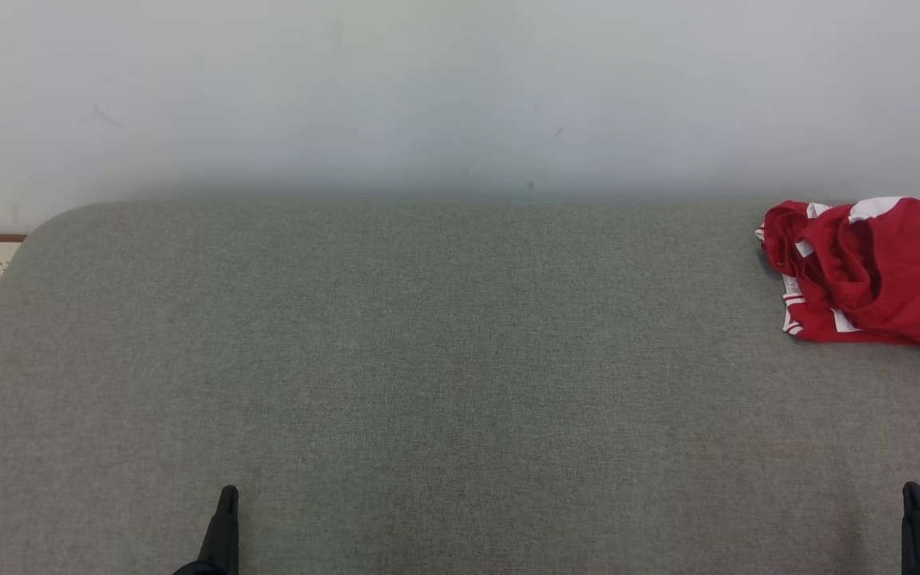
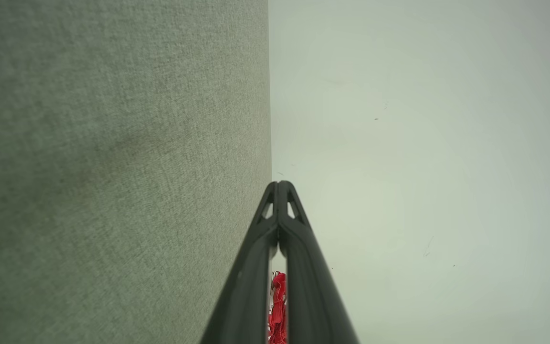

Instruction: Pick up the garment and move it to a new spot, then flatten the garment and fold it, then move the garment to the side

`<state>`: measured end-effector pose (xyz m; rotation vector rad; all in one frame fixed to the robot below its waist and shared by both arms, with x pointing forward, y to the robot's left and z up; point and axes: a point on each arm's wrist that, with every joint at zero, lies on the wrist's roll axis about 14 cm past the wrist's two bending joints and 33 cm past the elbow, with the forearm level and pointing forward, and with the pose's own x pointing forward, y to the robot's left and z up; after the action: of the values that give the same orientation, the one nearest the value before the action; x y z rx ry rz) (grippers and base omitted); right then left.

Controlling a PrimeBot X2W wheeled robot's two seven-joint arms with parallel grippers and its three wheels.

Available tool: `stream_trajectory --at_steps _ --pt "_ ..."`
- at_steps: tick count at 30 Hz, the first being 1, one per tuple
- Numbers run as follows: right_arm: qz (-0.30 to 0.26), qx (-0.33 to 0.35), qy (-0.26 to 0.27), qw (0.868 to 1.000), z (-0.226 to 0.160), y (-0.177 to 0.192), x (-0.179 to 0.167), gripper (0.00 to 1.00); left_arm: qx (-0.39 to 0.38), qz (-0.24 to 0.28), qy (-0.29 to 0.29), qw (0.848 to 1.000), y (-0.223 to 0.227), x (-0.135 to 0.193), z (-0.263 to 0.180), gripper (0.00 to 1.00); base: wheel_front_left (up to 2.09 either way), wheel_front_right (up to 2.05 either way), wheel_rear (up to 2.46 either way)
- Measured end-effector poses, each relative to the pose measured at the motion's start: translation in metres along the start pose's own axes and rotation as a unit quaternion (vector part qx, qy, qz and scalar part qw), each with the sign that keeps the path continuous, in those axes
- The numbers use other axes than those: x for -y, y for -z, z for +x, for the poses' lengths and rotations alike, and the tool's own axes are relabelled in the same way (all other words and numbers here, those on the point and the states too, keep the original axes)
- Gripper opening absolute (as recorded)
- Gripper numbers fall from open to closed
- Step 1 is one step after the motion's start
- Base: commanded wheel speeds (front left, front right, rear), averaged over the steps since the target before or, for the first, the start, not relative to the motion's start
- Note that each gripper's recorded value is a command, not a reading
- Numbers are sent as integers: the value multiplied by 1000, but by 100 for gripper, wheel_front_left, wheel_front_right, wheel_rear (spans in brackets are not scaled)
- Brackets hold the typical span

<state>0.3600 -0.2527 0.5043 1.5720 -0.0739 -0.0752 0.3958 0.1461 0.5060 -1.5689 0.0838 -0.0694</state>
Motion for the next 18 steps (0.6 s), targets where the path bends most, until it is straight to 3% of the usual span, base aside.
stream_trajectory --at_steps 18 --pt "0 1 0 1000 0 0 0 0 0 0 0 1000 0 0 0 0 0 0 0"
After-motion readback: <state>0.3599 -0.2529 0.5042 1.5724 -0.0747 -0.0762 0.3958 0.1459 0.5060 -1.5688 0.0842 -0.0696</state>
